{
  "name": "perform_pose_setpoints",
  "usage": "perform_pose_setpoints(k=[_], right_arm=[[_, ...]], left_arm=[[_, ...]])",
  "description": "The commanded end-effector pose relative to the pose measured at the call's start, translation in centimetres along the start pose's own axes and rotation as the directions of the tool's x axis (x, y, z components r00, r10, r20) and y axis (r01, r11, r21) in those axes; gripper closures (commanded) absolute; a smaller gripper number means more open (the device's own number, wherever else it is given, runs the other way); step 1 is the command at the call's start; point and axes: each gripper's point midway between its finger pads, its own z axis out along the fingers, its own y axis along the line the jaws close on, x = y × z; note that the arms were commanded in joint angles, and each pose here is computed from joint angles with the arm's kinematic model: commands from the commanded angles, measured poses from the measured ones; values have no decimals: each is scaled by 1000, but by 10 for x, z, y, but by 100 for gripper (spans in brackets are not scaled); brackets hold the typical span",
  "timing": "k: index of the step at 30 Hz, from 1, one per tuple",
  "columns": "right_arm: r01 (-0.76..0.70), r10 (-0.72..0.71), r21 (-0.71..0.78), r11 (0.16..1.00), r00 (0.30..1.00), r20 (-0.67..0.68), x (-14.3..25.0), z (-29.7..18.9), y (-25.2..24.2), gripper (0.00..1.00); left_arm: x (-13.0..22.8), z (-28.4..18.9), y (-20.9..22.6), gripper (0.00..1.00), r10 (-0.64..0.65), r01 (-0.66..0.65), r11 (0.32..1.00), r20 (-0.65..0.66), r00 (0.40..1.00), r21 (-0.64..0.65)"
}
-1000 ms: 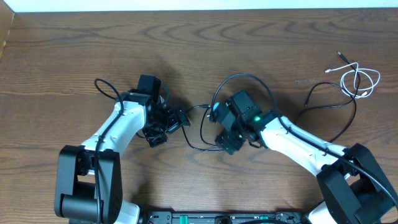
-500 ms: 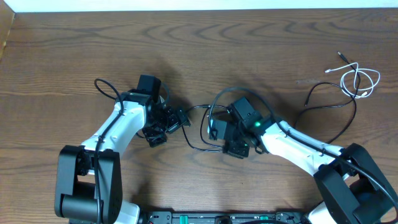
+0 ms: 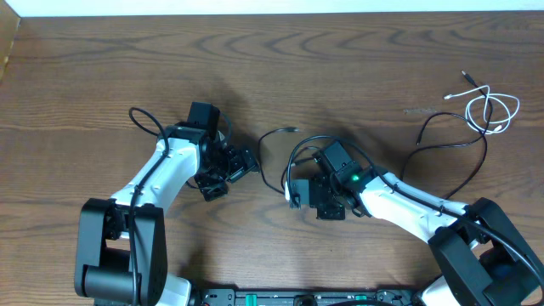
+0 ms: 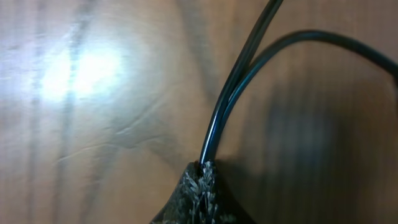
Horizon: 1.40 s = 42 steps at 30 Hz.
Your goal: Untangle cables
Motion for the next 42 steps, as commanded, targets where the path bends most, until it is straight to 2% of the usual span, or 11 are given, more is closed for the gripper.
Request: perform_pose_setpoints(k=[1, 5, 10, 15, 19, 25, 28, 32, 33, 36, 42], right_arm=[[-72, 76, 46, 996, 994, -77, 17, 4, -5, 99], [-188, 191, 94, 978, 981, -25, 1, -8, -20, 99], [-390, 379, 107, 915, 919, 110, -20, -35, -40, 99], [-475, 481, -100, 874, 821, 307, -49, -64, -39, 99], [-473, 551, -284, 834, 702, 450, -68, -97, -45, 99], [-503, 592, -330, 799, 559, 581, -78, -144, -77, 99], [-508, 544, -273, 817, 522, 657, -83, -176, -95, 99], [-540, 414, -122, 833, 462, 785, -90, -243, -126, 99], [-608, 349, -14, 794, 436, 829, -83, -274, -146, 99], [-746, 266, 139, 651, 395, 879, -57, -322, -174, 99], [-892, 147, 316, 322, 377, 914, 4, -391, -191, 99]], left_arm=[[-4, -3, -1, 0, 16, -16, 1000, 13, 1000, -3], [-4, -3, -1, 0, 16, -16, 1000, 13, 1000, -4], [-4, -3, -1, 0, 16, -16, 1000, 13, 1000, -3], [-4, -3, -1, 0, 16, -16, 1000, 13, 1000, -4], [-4, -3, -1, 0, 16, -16, 1000, 13, 1000, -3], [-4, -3, -1, 0, 16, -16, 1000, 13, 1000, -3], [-4, -3, -1, 0, 16, -16, 1000, 13, 1000, -3], [-4, -3, -1, 0, 16, -16, 1000, 13, 1000, -3], [-4, -3, -1, 0, 16, -16, 1000, 13, 1000, -4], [-4, -3, -1, 0, 16, -16, 1000, 13, 1000, -4], [-4, -3, -1, 0, 16, -16, 1000, 13, 1000, -4]])
